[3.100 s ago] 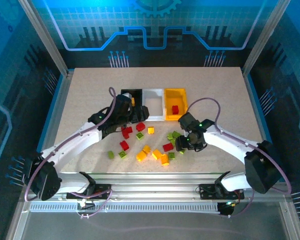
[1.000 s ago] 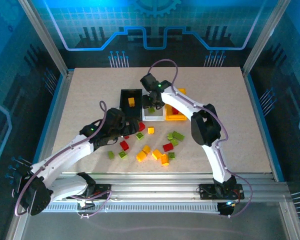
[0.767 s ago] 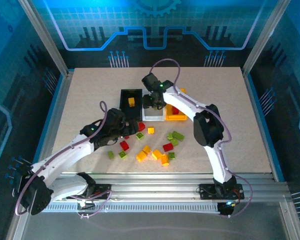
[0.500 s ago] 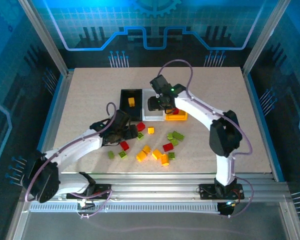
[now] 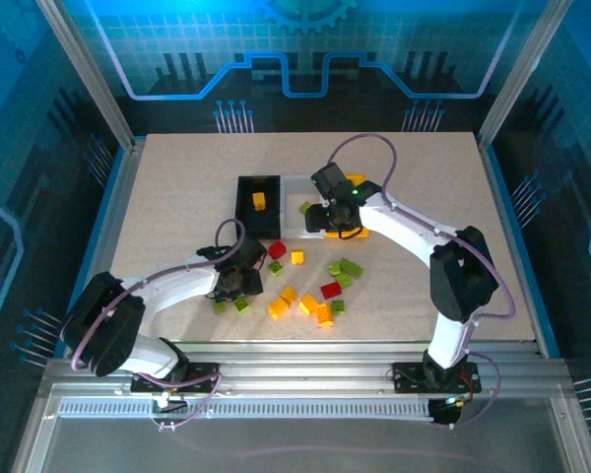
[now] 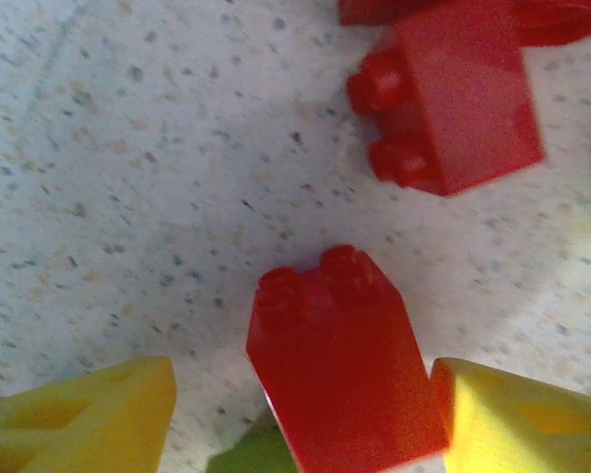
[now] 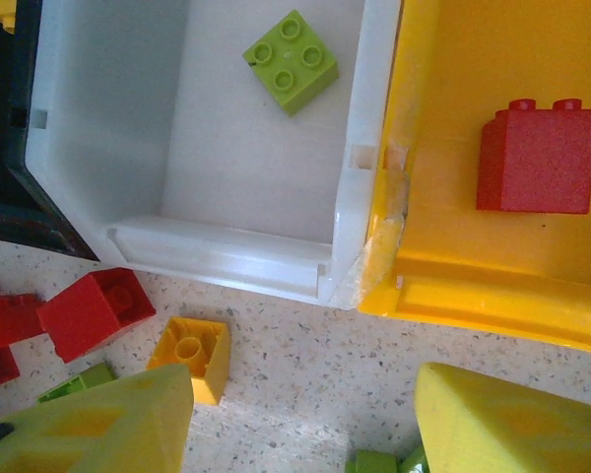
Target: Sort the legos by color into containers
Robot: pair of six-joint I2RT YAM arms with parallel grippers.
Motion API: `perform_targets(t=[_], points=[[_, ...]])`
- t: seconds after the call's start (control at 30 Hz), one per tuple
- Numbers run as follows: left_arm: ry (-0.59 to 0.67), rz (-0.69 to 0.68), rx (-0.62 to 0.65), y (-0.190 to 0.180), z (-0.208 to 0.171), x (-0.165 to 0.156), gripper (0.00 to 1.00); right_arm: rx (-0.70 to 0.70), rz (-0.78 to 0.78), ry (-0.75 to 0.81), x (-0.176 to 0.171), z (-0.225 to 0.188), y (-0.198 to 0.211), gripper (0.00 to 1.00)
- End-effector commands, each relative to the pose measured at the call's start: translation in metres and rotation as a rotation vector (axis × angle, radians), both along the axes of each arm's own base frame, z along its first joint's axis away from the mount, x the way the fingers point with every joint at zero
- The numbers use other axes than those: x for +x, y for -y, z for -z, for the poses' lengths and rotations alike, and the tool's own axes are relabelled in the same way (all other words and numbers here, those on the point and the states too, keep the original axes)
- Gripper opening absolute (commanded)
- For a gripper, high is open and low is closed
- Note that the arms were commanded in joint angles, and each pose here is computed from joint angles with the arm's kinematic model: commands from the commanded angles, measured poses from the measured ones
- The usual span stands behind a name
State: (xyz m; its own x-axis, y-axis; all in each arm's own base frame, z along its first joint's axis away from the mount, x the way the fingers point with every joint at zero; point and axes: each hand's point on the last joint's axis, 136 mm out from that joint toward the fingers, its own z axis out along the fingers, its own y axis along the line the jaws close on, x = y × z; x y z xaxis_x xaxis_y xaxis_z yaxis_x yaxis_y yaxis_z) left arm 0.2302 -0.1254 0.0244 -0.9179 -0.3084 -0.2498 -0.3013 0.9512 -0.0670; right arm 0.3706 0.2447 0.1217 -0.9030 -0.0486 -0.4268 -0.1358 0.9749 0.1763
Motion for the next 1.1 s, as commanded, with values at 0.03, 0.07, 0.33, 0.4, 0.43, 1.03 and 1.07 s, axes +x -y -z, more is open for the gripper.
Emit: perform_targets(t=[0.03,0.07,0.33,0.4,0.43,1.03,1.07], points=[[0.002,-0.017,-0.01,0.002,0.019,0.002,0.67,0.049,0.028,0.048,0.005,-0.02,0.004,0.62],[0.009,-0.019,-0.021,0.004,0.02,0.003,0.66,0.049,0.029,0.048,0.004,-0.02,0.005,0.62],[0.017,-0.001,-0.01,0.006,0.022,0.008,0.53,0.05,0.037,0.057,0.003,-0.024,0.013,0.61],[0.025,0.006,-0.016,0.007,0.019,0.01,0.48,0.053,0.044,0.061,0.003,-0.025,0.015,0.61],[0.031,0.01,-0.017,0.008,0.017,0.01,0.46,0.055,0.049,0.062,0.003,-0.025,0.016,0.61],[0.265,0.325,-0.071,0.113,-0.1,0.055,0.28,0.063,0.257,0.082,-0.033,-0.021,0.103,0.59],[0.278,0.35,-0.096,0.13,-0.106,0.062,0.29,0.064,0.275,0.082,-0.037,-0.02,0.111,0.59]])
